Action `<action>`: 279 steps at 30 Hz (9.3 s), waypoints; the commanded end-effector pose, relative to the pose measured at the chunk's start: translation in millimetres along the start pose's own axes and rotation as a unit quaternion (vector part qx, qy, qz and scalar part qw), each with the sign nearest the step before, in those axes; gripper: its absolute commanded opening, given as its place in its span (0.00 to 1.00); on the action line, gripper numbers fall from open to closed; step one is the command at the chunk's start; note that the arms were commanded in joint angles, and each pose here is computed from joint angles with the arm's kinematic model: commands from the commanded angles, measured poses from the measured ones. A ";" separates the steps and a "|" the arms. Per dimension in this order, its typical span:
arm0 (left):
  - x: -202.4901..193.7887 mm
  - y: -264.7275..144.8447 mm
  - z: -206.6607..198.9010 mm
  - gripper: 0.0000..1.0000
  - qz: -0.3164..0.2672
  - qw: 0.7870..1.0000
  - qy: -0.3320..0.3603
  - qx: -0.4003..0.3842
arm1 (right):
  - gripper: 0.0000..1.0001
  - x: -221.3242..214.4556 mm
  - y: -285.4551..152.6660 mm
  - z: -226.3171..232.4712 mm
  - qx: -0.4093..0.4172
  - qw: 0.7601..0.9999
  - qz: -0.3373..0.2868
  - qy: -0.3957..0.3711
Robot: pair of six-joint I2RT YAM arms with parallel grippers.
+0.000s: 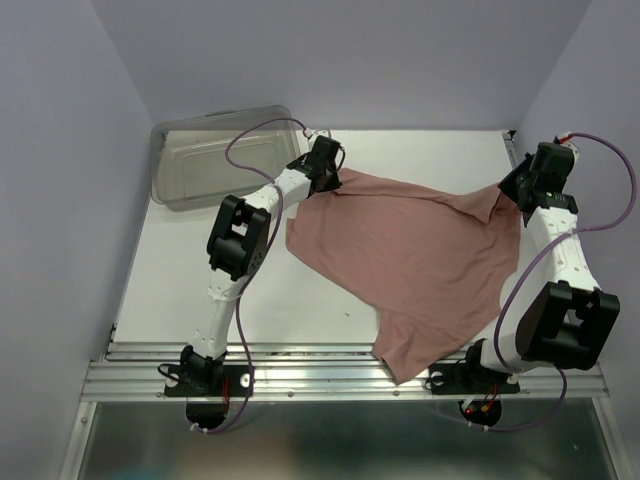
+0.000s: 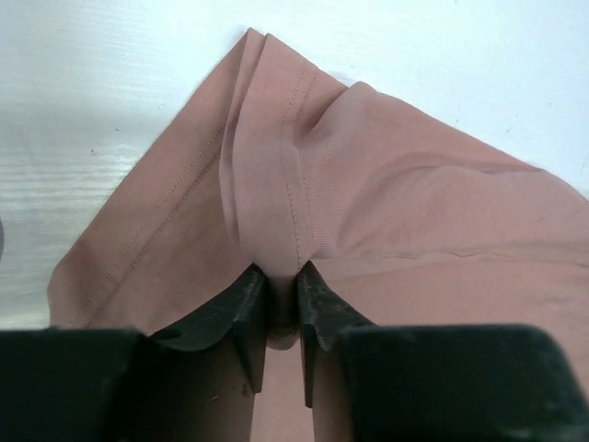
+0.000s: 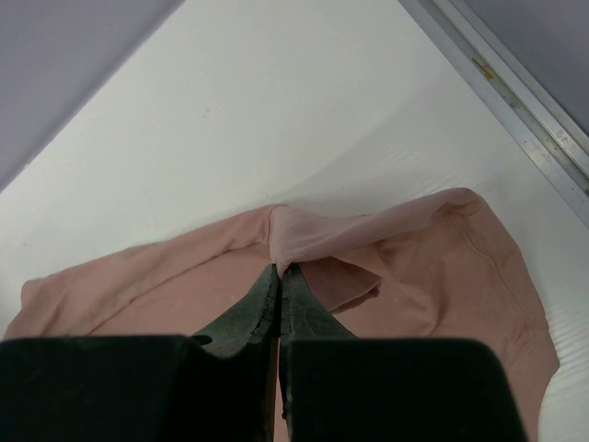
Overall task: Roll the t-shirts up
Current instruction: Move the bin to the center of the board, then fold the T-shirt at the center of the board.
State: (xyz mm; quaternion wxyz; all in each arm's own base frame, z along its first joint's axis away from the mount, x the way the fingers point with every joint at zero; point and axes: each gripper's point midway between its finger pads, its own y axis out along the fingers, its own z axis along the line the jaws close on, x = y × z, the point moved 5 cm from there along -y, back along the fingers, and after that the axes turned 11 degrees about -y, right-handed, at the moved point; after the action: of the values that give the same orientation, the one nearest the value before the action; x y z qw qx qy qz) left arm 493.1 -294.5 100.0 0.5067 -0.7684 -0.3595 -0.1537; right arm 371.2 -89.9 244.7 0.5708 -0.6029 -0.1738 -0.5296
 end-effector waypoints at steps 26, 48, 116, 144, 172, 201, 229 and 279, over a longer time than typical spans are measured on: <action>156.2 -168.8 -80.2 0.00 -0.111 0.976 0.036 -0.183 | 0.01 120.4 -107.0 8.3 -0.024 0.982 -0.183 0.045; 248.1 -521.1 -62.1 0.00 -0.432 0.832 0.048 -0.344 | 0.01 230.6 -429.0 26.0 0.095 0.852 -0.515 0.019; 221.0 -316.1 -115.1 0.00 -0.224 0.868 0.138 -0.422 | 0.01 171.8 -212.4 -6.6 -0.064 0.941 -0.333 -0.010; 207.4 -595.0 -59.4 0.00 -0.399 0.788 0.132 -0.449 | 0.01 188.3 -520.5 -5.9 0.055 0.804 -0.591 0.011; 195.2 -331.6 -56.9 0.00 -0.215 0.905 0.082 -0.359 | 0.01 168.1 -300.8 -7.7 -0.033 0.924 -0.380 -0.031; 214.1 -595.1 -31.7 0.00 -0.446 0.812 0.123 -0.356 | 0.01 175.3 -537.1 1.4 0.100 0.795 -0.598 0.000; 156.2 -99.0 -54.2 0.00 -0.069 0.939 0.070 -0.329 | 0.01 85.0 -73.3 -32.2 -0.130 0.971 -0.187 -0.079; 159.0 -31.5 -7.7 0.00 0.002 0.938 0.077 -0.338 | 0.01 -66.3 -87.7 -36.6 -0.088 0.992 0.068 0.056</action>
State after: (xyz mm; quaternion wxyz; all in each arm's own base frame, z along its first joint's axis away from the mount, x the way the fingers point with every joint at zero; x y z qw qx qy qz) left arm 587.1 -237.9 160.4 0.2668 -0.8926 -0.2383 -0.2744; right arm 266.1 -75.7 222.6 0.5498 -0.6436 -0.0567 -0.5294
